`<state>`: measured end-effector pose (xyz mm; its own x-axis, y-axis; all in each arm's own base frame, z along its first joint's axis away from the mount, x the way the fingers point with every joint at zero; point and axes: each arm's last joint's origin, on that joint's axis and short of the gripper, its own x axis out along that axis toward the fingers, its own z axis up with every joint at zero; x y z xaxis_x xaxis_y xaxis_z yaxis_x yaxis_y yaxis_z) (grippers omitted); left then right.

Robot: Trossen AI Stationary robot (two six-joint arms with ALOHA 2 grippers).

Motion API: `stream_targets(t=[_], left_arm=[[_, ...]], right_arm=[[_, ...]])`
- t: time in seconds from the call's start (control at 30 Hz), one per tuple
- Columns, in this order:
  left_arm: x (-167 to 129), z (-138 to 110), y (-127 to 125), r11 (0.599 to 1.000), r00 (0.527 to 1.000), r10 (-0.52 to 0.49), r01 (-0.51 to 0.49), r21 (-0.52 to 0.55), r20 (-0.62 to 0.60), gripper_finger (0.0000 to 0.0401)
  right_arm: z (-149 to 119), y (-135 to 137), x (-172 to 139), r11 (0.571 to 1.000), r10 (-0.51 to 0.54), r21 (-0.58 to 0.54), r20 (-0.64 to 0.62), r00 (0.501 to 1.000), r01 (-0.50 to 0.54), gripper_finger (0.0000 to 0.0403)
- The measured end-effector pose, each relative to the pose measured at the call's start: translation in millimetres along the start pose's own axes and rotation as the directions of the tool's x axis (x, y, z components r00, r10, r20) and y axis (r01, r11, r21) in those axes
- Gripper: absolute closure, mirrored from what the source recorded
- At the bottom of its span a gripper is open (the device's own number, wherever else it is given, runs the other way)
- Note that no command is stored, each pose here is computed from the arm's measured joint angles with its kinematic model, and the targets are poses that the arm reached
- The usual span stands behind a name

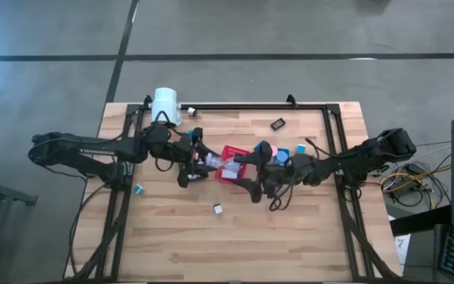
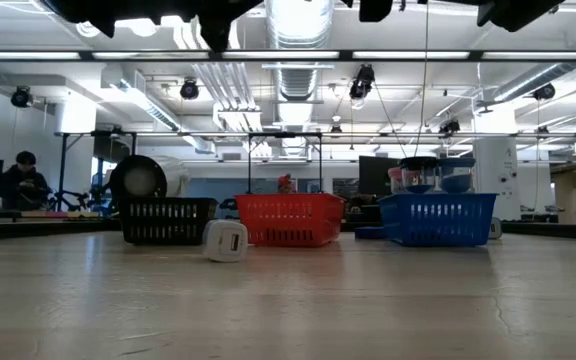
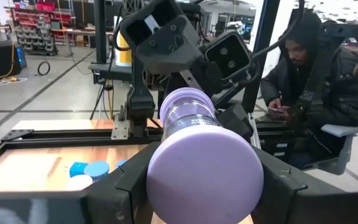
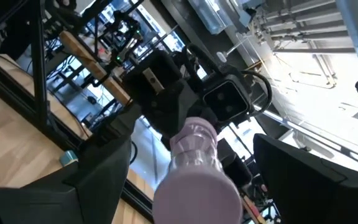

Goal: Pick & Place Office items
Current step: Put the purple hourglass into the blue bin

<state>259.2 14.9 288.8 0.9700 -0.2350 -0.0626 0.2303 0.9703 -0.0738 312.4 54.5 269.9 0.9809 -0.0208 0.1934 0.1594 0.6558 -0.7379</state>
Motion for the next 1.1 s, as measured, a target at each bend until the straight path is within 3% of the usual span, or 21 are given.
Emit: stream_targets(t=[0.5, 0.63, 0.87, 1.1], left_arm=[[10.8, 4.4, 3.0, 1.000, 1.000, -0.021, 0.021, 0.012, 0.004, 0.0210], [10.8, 3.8, 3.0, 1.000, 1.000, -0.021, 0.021, 0.012, 0.002, 0.0210], [10.8, 3.7, 3.0, 1.000, 1.000, -0.021, 0.021, 0.007, 0.002, 0.0210], [10.7, 2.9, 3.1, 1.000, 1.000, -0.021, 0.021, 0.002, -0.003, 0.0210]], right_arm=[[-3.3, -0.9, 0.8, 0.999, -0.024, 0.027, -0.060, 0.998, 0.026, 0.0083], [-3.5, -1.0, 0.7, 0.999, -0.032, 0.030, -0.070, 0.997, 0.034, 0.0116], [-4.0, -0.8, 0.7, 0.998, -0.031, 0.047, -0.078, 0.996, 0.035, 0.0207], [-5.2, 0.1, 0.7, 0.998, -0.024, 0.064, -0.093, 0.995, 0.030, 0.0213]])
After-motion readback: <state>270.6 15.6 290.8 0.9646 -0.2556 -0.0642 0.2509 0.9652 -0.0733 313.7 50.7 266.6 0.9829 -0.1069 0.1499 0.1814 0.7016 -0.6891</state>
